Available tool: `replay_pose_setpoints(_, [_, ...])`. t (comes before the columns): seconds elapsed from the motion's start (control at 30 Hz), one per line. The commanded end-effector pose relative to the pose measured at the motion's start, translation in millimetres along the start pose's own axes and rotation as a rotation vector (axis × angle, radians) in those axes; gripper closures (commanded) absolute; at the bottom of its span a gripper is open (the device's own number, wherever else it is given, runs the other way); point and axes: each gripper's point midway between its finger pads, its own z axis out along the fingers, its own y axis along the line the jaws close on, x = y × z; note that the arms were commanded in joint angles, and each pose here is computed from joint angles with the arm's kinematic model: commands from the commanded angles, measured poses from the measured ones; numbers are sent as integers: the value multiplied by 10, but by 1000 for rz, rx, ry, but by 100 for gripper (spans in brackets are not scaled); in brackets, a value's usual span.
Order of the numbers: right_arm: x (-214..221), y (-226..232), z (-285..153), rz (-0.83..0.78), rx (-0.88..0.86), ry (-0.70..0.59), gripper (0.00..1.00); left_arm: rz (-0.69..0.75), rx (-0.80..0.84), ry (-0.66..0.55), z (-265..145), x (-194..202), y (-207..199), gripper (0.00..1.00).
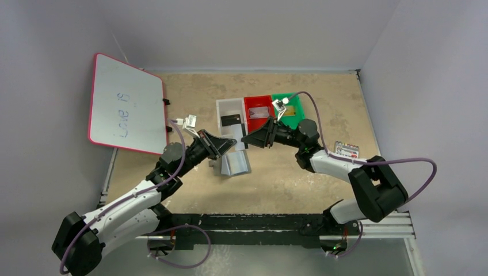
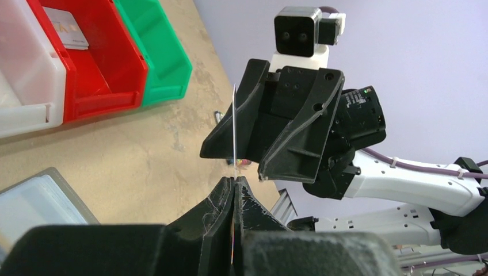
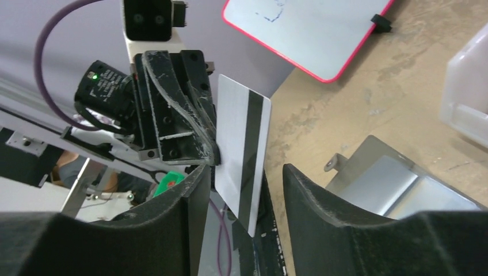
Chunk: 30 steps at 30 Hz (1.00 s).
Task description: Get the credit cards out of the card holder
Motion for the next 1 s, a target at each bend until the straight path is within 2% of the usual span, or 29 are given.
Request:
replay_pose_setpoints(0.0, [-196,408,52,-91,-144,-12,50,-6,89,-15,-45,-50,-190,100])
replay_pose_setpoints(0.17, [-233,418,33,-95,-133,-16,55,-7,83,-31,-71,-68,-174,100])
replay_pose_setpoints(0.33, [-217,449,11,-93,-144,-1,68,-5,79,-43,-72,-92,-170,100])
replay_pose_setpoints(0.57, [-212,479,-51,-90,-145,-9,72,-10,66,-64,-104,-118,-141,100])
replay_pose_setpoints(0.87, [-209,562,-69,-98,-177,7,97,-12,65,-55,-107,-99,-137,100])
replay_pose_setpoints(0.97, [-210,567,-72,-99,-176,7,100,-14,65,-53,-106,-94,-135,100])
